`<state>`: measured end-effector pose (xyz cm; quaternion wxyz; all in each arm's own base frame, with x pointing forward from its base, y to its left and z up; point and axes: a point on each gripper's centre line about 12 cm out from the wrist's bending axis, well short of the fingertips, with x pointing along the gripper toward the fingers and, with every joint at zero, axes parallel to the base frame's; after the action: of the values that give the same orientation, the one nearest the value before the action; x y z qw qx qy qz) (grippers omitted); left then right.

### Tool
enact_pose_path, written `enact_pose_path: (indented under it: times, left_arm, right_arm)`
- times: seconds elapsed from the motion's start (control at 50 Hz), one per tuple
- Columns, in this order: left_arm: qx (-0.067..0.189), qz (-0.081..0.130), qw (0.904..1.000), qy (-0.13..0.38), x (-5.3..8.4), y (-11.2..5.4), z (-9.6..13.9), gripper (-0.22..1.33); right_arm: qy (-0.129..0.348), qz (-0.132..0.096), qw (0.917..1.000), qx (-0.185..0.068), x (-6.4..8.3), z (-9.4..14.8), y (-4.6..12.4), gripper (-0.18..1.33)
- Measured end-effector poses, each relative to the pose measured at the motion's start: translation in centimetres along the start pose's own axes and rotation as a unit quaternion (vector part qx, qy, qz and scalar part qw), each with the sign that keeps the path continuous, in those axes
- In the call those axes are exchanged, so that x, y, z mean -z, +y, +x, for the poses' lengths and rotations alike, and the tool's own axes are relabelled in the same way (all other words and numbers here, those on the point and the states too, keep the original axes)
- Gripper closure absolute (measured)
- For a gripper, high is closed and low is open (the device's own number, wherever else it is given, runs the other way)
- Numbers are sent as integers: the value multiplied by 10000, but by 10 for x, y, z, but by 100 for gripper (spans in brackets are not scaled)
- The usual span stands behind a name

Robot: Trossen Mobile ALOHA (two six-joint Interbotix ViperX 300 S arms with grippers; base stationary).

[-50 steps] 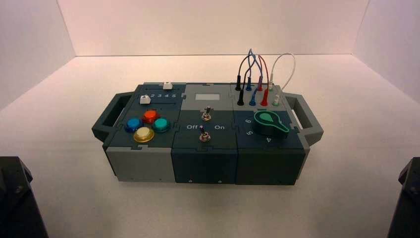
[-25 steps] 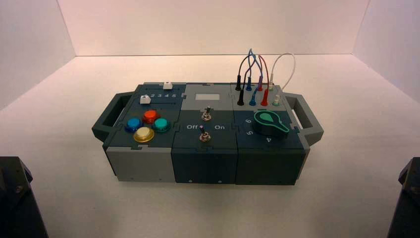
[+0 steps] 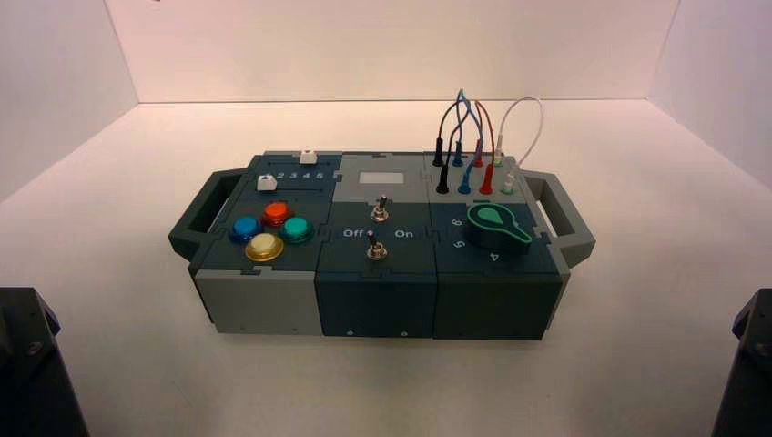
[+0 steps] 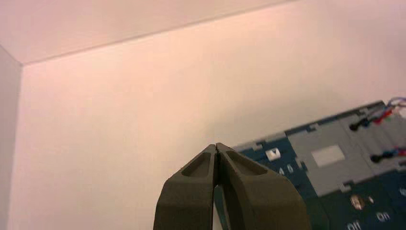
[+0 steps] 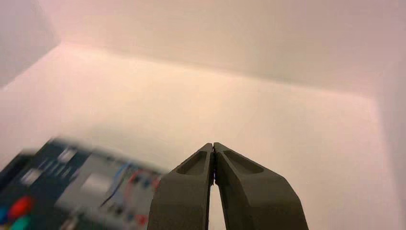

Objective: Push the green button with the left gripper.

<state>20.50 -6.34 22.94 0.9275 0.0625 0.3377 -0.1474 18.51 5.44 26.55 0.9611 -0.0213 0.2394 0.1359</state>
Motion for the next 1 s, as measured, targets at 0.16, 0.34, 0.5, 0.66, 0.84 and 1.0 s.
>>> enact_pose_path:
  times: [0.16, 0.34, 0.5, 0.66, 0.84, 1.0]
  left_arm:
    - [83, 54, 9997, 213, 1, -4, 2, 127]
    - [653, 544, 9913, 1006, -2, -39, 13, 127]
    - [999, 880, 9822, 1328, 1, -65, 25, 126]
    - [1209, 1168, 9688, 1821, 13, -86, 36, 126]
    - [1316, 1435, 9526, 2339, 30, -98, 42, 127]
    - [1413, 1657, 9406, 2606, 42, -110, 46, 127]
  right_arm:
    - [406, -58, 9984, -379, 9, -1, 16, 128]
    - [1377, 151, 9840, -1119, 31, -6, 44, 128]
    - [1859, 57, 9734, -1336, 43, -3, 54, 128]
    - [2030, 6, 9695, -1371, 47, 1, 58, 128]
    - [2107, -39, 9680, -1365, 49, 4, 58, 128]
    - [2114, -34, 9679, -1356, 49, 4, 58, 128]
